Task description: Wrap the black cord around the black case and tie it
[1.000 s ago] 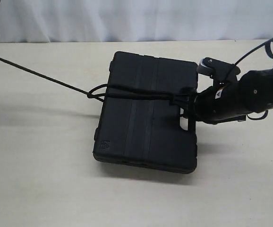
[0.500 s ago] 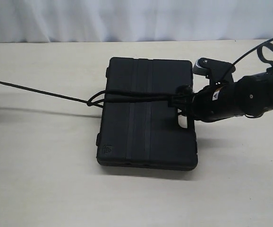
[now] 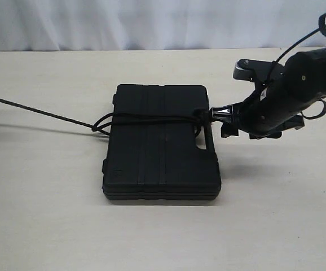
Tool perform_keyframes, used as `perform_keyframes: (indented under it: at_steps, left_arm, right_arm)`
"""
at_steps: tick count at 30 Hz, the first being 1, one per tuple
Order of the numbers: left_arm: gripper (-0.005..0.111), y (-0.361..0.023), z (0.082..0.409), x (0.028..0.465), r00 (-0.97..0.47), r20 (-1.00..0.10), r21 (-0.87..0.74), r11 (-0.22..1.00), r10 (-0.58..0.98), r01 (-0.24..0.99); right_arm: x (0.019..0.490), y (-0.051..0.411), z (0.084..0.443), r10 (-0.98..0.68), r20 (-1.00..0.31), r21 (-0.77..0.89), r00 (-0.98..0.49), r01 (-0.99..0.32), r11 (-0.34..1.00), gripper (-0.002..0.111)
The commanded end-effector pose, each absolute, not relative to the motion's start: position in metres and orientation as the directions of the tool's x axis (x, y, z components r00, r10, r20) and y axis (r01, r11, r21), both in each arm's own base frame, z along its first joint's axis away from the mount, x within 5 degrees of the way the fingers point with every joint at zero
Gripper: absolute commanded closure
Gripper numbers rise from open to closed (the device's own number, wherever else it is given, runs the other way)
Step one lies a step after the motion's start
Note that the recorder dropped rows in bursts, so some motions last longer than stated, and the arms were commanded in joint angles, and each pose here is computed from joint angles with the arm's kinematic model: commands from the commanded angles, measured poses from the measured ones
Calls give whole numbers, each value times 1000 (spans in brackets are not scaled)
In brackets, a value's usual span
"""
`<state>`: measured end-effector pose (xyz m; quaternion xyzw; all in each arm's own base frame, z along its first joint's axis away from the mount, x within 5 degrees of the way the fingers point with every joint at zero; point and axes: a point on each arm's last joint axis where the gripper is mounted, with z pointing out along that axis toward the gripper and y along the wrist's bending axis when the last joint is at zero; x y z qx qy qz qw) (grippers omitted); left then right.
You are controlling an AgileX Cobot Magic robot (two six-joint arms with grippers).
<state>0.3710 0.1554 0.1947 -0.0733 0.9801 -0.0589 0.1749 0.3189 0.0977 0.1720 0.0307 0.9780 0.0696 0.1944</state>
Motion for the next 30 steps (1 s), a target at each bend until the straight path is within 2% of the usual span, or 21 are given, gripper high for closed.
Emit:
perform_keyframes:
  at_steps: [1,10,13,21,25,30]
  left_arm:
    - [107,157,201,373,-913,-364,-145,980,-184,-140]
    - [107,156,201,372,-918,-350,-154,978,-184,-138]
    - [107,156,200,371,-920,-345,-157,978,-184,-137]
    - [107,156,200,371,-920,-345,-157,978,-184,-137]
    - [107,158,200,371,-924,-345,-128,984,-165,-127]
    - [107,170,198,366,-936,-318,10,986,-153,-165]
  right_arm:
    - [316,99,164,76,-346,151,-935,24,988,50]
    - [316,142,147,-27,-420,171,-907,-109,979,52]
    - [319,139,135,-20,-397,163,-918,-92,982,62]
    - [325,140,123,-10,-420,168,-908,-89,982,101]
    - [329,133,123,50,-425,188,-904,-35,981,104]
    - [334,103,120,162,-359,189,-919,98,977,104]
